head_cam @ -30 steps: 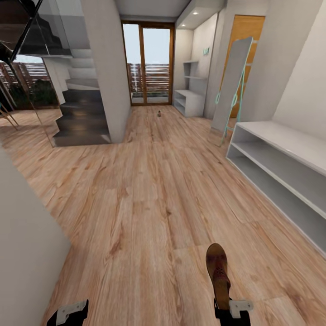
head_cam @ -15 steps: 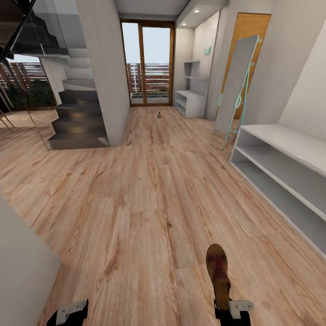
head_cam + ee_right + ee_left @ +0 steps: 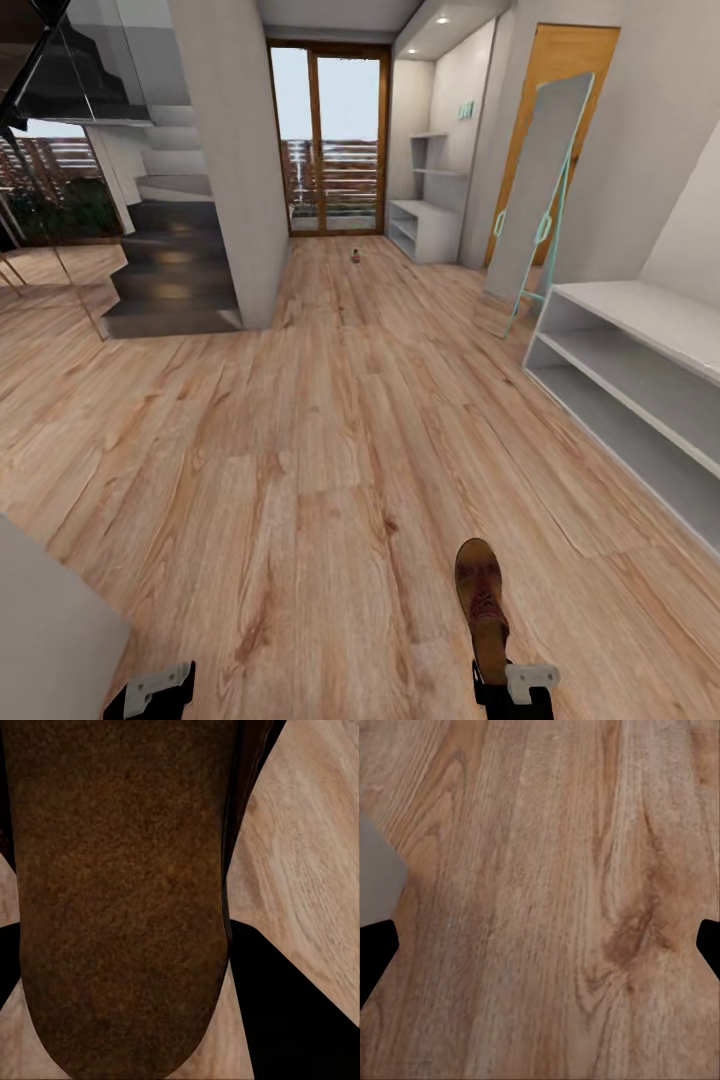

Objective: Pick up the two gym shoes and the two sandals from the corridor floor and place them onto the hallstand (shoe rack) in the corridor, making sure they are on the rack and not on the floor. Arrange them so the two gym shoes are next to each other and the two sandals are next to each other.

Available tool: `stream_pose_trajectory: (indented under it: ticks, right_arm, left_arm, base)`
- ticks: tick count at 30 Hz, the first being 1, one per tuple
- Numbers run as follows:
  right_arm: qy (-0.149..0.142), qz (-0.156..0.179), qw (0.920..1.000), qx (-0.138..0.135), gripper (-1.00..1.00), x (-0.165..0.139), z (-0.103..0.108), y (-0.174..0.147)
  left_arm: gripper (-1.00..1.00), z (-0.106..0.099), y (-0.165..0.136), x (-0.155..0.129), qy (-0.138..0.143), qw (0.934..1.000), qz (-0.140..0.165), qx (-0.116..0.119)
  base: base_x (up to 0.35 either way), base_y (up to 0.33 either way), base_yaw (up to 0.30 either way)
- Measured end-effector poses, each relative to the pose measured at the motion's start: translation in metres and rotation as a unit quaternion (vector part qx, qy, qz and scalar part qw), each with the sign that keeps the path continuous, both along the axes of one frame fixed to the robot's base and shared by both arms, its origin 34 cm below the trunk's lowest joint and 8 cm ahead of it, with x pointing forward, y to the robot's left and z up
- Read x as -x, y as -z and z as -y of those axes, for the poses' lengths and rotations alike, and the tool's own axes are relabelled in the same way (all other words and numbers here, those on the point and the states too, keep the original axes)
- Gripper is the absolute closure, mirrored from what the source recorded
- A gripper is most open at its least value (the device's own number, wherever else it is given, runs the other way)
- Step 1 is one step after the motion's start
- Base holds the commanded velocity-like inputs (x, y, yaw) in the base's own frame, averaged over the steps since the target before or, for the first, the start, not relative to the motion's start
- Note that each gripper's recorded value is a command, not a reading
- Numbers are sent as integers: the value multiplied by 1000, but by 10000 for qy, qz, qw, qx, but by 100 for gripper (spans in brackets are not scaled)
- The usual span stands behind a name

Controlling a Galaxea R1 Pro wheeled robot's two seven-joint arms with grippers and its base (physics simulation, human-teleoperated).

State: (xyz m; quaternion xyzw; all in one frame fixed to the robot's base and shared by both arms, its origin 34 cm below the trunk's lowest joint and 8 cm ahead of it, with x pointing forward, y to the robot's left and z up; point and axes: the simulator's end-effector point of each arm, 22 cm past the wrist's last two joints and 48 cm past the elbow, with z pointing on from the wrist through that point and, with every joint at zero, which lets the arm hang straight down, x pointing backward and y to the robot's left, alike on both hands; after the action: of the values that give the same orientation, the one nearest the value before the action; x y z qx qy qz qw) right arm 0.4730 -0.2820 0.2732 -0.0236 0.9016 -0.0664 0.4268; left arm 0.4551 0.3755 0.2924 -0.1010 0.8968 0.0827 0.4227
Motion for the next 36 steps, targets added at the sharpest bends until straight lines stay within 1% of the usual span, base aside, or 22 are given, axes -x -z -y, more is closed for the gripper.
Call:
stream_pose_trajectory:
  ticks: [7, 21, 36]
  right_arm:
    - [1, 8, 10000, 0, 100, 0, 0, 0]
    - [76, 32, 10000, 0, 100, -2, 3, -2]
    - [64, 20, 10000, 9, 100, -1, 4, -1]
  left_arm:
    - [-100, 0, 0, 0, 13, 10000, -6, -6]
    - [-100, 0, 0, 0, 20, 10000, -6, -9]
    - [-100, 0, 1, 1, 7, 10000, -15, -1]
  base:
    - [316, 79, 0]
    - [338, 3, 0]
    - [339, 0, 0]
